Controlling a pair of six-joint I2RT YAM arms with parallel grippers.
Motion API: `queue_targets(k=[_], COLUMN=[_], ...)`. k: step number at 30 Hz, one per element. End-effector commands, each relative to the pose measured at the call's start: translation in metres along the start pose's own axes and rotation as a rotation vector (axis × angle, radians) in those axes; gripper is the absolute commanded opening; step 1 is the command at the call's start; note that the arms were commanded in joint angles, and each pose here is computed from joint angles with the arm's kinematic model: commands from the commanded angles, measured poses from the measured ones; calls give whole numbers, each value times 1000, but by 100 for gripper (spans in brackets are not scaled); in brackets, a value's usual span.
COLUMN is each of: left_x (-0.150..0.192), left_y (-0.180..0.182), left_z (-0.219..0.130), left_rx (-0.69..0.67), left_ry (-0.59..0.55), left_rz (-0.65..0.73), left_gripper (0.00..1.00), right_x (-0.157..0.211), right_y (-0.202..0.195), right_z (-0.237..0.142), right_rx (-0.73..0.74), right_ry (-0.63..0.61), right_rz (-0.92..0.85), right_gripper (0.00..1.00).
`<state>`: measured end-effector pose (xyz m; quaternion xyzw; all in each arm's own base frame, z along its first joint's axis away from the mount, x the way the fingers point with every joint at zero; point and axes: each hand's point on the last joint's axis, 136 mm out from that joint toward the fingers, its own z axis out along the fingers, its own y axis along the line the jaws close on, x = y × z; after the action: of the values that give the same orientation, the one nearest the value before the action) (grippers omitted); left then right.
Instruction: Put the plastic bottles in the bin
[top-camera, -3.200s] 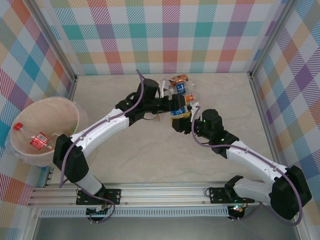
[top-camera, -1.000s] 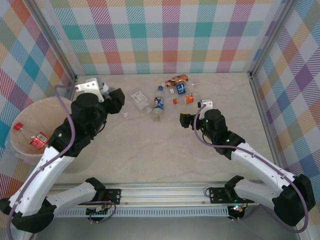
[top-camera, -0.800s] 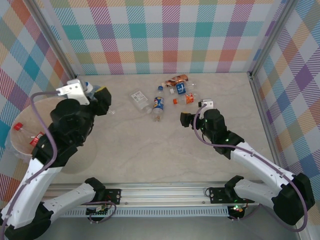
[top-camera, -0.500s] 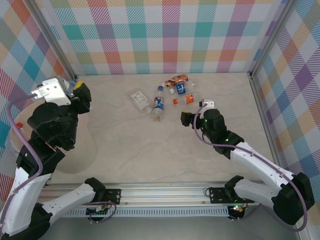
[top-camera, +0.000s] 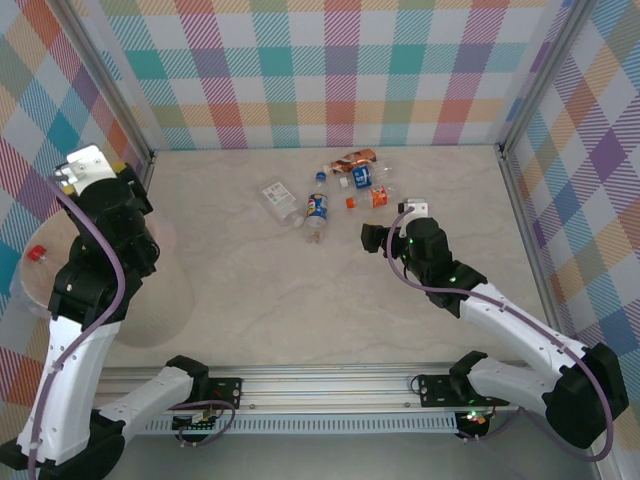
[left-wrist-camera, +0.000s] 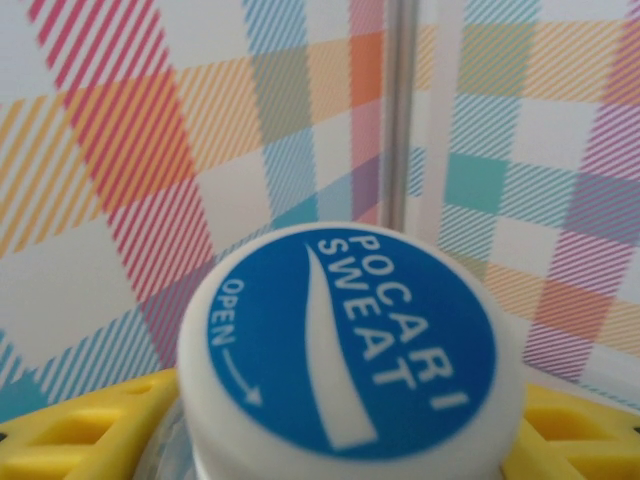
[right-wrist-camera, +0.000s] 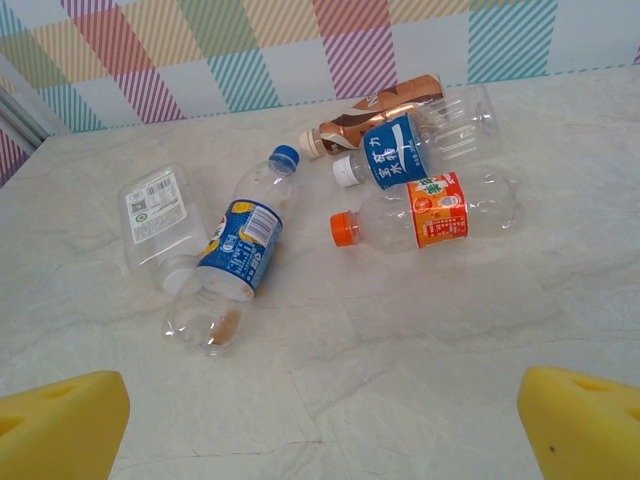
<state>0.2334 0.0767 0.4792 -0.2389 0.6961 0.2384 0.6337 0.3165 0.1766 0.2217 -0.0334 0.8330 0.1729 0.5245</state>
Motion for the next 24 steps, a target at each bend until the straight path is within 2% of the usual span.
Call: queue_targets(k=[1,7,14,17,21,24], left_x=[21,59,96,109,113,115], left_y=[5,12,51,65,89,88], left_z=[13,53,93,103,109,109], left_rx=[-17,-66,-167,-225,-354,-362], left_ry=[64,197,306,336,345,381], left_rz=[-29,-57,-188,-198,-214,-234], left_gripper=[49,48,48,48,61,79], right_x=[-16,-15,-14,-14,-14,-14], right_y=[9,5,0,-2,-3,-3], right_z=[-5,-9,-14,-16,-17,-17], right_rx=[-34,-18,-1,4,7,8], right_ry=[-43,-40,-48,-52,-57,-58], right_rz=[14,3,-5,-3,-3,-4], right_gripper=[100,100,100,100,100,100])
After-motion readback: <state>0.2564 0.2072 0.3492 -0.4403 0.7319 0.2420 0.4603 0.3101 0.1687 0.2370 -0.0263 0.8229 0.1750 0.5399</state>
